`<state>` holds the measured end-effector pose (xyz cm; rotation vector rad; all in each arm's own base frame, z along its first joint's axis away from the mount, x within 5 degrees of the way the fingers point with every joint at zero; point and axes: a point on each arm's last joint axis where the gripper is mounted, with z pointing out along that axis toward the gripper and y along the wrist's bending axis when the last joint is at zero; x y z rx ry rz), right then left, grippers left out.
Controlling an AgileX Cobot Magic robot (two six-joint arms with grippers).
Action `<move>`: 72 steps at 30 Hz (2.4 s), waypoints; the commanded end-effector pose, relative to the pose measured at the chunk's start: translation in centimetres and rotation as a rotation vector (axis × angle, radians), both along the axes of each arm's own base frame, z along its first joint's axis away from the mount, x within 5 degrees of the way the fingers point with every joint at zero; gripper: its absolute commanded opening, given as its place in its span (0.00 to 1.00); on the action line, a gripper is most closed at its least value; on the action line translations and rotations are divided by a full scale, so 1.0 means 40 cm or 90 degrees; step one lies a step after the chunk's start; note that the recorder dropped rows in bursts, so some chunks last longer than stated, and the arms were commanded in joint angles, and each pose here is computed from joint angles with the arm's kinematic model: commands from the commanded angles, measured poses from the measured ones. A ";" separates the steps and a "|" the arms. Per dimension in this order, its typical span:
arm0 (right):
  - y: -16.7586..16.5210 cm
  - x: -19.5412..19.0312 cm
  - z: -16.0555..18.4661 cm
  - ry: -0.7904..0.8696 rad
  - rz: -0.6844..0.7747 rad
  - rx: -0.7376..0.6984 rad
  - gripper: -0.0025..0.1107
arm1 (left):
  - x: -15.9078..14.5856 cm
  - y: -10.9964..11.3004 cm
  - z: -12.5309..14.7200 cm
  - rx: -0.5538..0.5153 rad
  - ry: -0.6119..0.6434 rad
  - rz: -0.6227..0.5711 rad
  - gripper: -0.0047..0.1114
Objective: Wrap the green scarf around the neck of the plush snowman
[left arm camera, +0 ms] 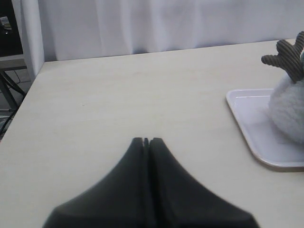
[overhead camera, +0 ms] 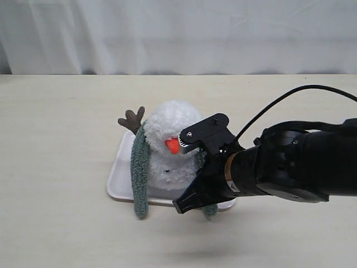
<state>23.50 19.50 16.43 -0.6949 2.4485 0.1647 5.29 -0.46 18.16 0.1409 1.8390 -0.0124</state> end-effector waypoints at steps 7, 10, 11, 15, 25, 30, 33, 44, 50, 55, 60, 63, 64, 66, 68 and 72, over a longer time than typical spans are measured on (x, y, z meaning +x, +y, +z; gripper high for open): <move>-0.003 -0.005 0.032 -0.008 -0.035 0.043 0.16 | 0.000 0.000 -0.001 -0.002 -0.005 0.001 0.04; -0.008 -0.010 0.052 -0.011 -0.049 0.059 0.35 | 0.000 0.000 -0.001 -0.002 -0.005 0.001 0.04; -0.011 -0.011 0.054 -0.010 -0.053 0.053 0.40 | 0.000 0.000 -0.001 -0.002 -0.005 0.001 0.04; -0.033 -0.013 0.043 0.010 -0.082 -0.004 0.53 | 0.000 0.000 -0.001 -0.002 -0.005 0.001 0.04; 0.002 0.008 -0.044 0.046 -0.061 -0.002 0.52 | 0.000 0.000 -0.001 -0.002 -0.005 0.001 0.04; -0.005 0.037 -0.058 0.054 -0.087 -0.014 0.47 | 0.000 0.000 -0.001 -0.002 -0.005 0.001 0.04; -0.008 0.039 -0.056 0.053 -0.090 -0.013 0.30 | 0.000 0.000 -0.001 -0.002 -0.005 0.001 0.04; 0.049 -0.002 0.019 0.020 -0.041 0.090 0.06 | 0.000 0.000 -0.001 -0.002 -0.005 0.001 0.04; 0.081 -0.023 0.060 0.005 -0.029 0.171 0.06 | 0.000 0.000 -0.001 -0.002 -0.005 0.001 0.04; 0.088 -0.017 0.007 0.037 -0.043 0.152 0.06 | 0.000 0.000 -0.001 -0.002 -0.005 0.001 0.04; 0.094 -0.013 -0.040 0.065 -0.056 0.136 0.06 | 0.000 0.000 -0.001 -0.002 -0.005 0.001 0.04; 0.095 -0.012 -0.058 0.076 -0.061 0.129 0.06 | 0.000 0.000 -0.001 -0.002 -0.005 0.001 0.04; 0.095 -0.012 -0.063 0.078 -0.061 0.127 0.06 | 0.000 0.000 -0.001 -0.002 -0.005 0.001 0.04; 0.097 -0.011 -0.068 0.080 -0.060 0.126 0.06 | 0.000 0.000 -0.001 -0.002 -0.005 0.001 0.04; 0.097 -0.011 -0.067 0.079 -0.059 0.128 0.06 | 0.000 0.000 -0.001 -0.002 -0.005 0.001 0.04; 0.099 -0.011 -0.066 0.078 -0.057 0.133 0.06 | 0.000 0.000 -0.001 -0.002 -0.005 0.001 0.04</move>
